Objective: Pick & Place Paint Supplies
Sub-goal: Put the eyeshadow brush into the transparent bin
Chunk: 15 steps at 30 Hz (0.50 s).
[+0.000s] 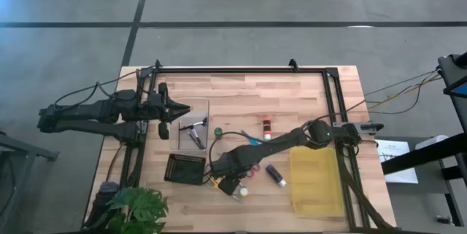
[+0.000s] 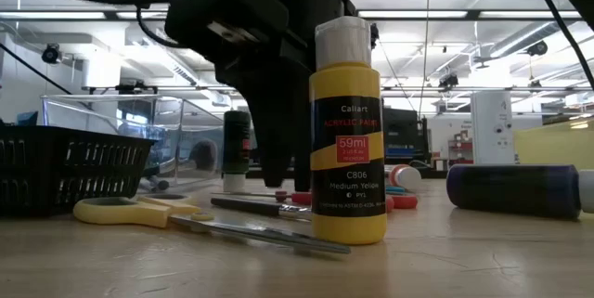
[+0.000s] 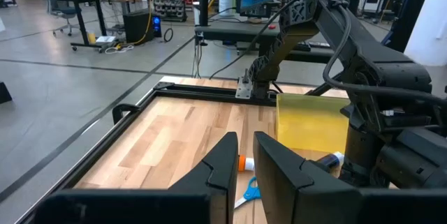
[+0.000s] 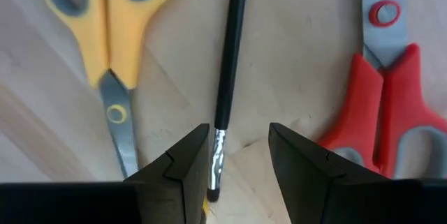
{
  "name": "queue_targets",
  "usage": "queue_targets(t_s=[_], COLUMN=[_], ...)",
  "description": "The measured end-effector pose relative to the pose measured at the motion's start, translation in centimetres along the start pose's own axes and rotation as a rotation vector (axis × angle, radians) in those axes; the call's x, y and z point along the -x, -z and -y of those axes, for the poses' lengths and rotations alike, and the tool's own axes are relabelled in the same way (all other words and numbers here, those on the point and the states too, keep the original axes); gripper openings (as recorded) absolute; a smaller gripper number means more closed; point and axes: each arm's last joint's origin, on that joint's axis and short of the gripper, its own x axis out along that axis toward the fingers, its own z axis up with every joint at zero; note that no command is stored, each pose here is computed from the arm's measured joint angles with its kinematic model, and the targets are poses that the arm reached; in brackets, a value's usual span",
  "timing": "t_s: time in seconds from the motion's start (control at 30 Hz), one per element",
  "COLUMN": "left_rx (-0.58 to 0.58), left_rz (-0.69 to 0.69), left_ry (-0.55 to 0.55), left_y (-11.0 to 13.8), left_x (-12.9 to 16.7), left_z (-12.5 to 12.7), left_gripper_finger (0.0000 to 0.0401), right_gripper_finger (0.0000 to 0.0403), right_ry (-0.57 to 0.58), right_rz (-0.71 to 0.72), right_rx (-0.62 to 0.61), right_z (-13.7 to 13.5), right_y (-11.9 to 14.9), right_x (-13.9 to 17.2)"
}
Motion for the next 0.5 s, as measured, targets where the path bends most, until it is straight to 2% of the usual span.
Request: queue_targets(t_s=[0.5], left_rx=[0.000], left_rz=[-0.001], left_ry=[0.000], left_y=[0.0], left_x=[0.0], left_z=[0.0], left_gripper_finger=[0.0058], right_gripper_finger=[0.0146], right_ry=[-0.021], right_rz=[-0.018], right_rx=[-0.018], right_z=[-0.3], right_y=[1.2], right_x=[-1.6])
